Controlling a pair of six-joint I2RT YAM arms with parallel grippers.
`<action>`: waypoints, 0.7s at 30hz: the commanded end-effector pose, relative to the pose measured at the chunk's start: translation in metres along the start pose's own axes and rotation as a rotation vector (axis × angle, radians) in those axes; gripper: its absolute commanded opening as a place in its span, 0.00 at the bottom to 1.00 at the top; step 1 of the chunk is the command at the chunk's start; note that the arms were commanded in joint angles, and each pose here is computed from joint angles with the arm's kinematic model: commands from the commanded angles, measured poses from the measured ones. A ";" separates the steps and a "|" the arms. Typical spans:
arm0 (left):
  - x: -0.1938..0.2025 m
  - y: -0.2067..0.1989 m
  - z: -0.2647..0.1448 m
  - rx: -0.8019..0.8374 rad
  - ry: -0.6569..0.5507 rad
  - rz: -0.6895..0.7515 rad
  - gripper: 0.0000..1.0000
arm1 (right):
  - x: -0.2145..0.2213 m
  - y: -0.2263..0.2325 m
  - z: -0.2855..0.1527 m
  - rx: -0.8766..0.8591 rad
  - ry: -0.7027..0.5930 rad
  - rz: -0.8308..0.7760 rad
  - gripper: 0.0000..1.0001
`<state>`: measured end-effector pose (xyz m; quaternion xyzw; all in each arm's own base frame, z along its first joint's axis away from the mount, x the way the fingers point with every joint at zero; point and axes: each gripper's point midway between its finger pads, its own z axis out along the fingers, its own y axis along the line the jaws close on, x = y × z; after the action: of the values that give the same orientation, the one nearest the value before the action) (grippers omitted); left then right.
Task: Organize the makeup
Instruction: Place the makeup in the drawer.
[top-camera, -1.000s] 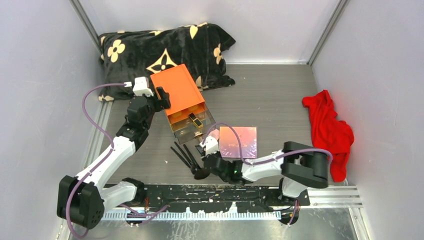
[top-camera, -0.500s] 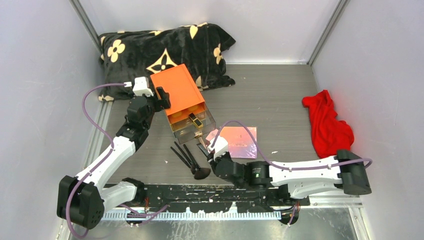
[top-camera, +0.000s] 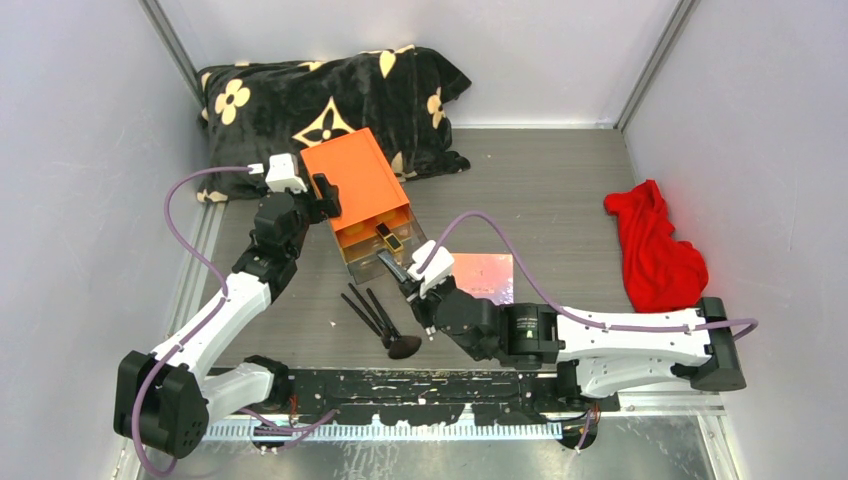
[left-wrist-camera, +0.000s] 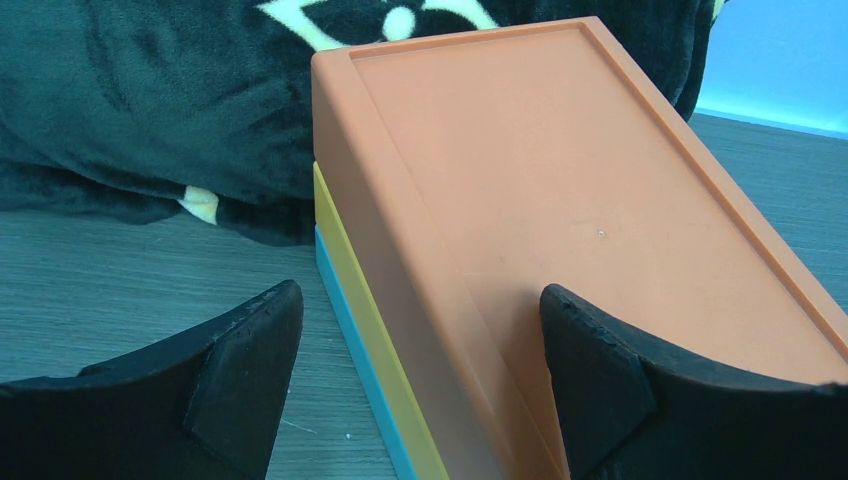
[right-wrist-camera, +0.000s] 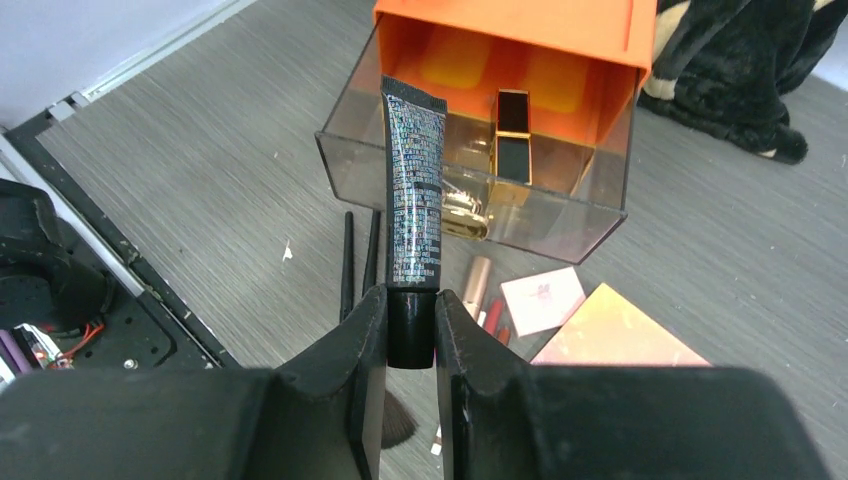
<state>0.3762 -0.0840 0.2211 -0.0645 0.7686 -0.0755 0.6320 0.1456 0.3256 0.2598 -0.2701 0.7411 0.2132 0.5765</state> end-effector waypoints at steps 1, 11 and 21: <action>0.098 0.043 -0.021 -0.106 0.350 0.193 0.87 | -0.036 0.003 -0.003 -0.006 -0.071 0.000 0.11; 0.098 0.042 -0.023 -0.099 0.347 0.183 0.87 | -0.062 -0.013 0.032 0.107 -0.055 -0.093 0.16; 0.098 0.042 -0.025 -0.096 0.345 0.184 0.87 | -0.057 -0.044 0.081 0.070 -0.001 -0.008 0.17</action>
<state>0.3743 -0.0835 0.2255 -0.0651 0.7648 -0.0775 0.6363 0.2363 0.3354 0.2723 -0.2597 0.7582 0.1315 0.5834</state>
